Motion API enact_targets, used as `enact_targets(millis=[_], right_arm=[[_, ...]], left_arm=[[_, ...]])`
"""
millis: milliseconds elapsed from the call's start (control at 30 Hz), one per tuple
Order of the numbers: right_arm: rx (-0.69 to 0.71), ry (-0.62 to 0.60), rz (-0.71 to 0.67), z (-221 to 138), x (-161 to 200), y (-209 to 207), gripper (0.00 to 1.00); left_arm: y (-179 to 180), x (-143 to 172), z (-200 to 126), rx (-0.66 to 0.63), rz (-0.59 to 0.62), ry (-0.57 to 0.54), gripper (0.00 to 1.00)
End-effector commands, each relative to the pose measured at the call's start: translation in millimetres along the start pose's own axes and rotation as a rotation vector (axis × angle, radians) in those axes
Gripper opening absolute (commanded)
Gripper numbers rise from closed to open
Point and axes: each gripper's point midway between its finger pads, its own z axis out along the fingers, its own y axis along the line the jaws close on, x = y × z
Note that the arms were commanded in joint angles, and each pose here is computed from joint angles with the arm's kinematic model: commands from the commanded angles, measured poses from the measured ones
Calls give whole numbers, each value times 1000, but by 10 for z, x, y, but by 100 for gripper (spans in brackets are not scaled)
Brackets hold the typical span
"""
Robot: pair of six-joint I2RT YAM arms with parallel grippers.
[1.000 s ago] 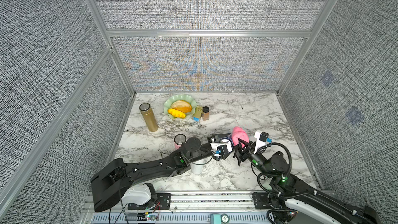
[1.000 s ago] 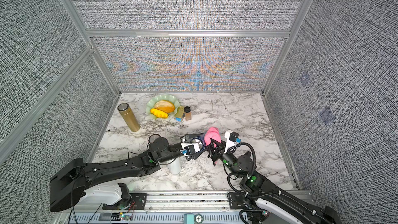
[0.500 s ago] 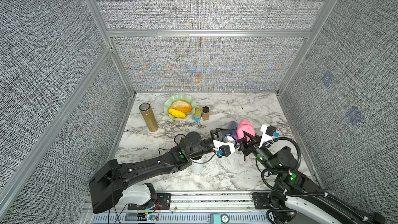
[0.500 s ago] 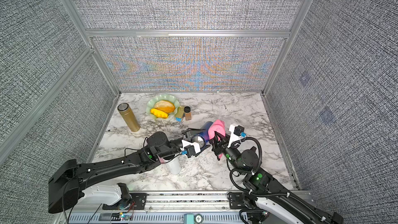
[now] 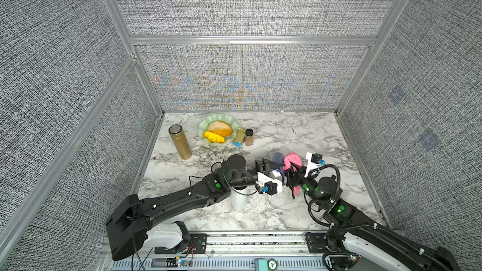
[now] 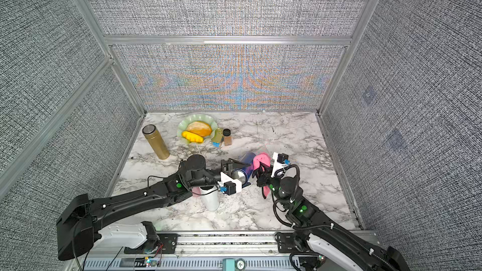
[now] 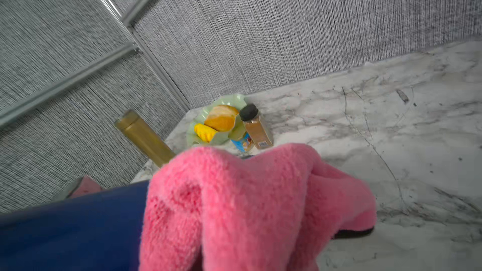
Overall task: Wipe the surface of the thermos
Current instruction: Wipe the dirt from the surface of the thermos.
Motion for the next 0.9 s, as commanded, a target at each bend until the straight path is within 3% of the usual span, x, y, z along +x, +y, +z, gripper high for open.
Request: enact_targets(millis=[0,133,300,367,700,767,867], right_arm=[[-209,-1,15,-84,-198,467,0],[-270,33,23,-83,-174,594,0],[-71,65,49,70,252,-11,0],[-50,79,68,85,330,-135,0],[-308,9,30,-159,-347,597,0],[-292,11,26,-155,-324,560,0],[-149,8,46,-83,-144,207,0]], left_arm=[[179,-323,-2,-33,130,-120,0],[161,-266,46,-1,170,-86,0],[179,-210,99,33,213,-44,0],[172,-191,116,50,229,-36,0],[166,16,248,139,301,71,0],[156,67,262,148,316,91,0],[80,87,249,185,325,90,0]])
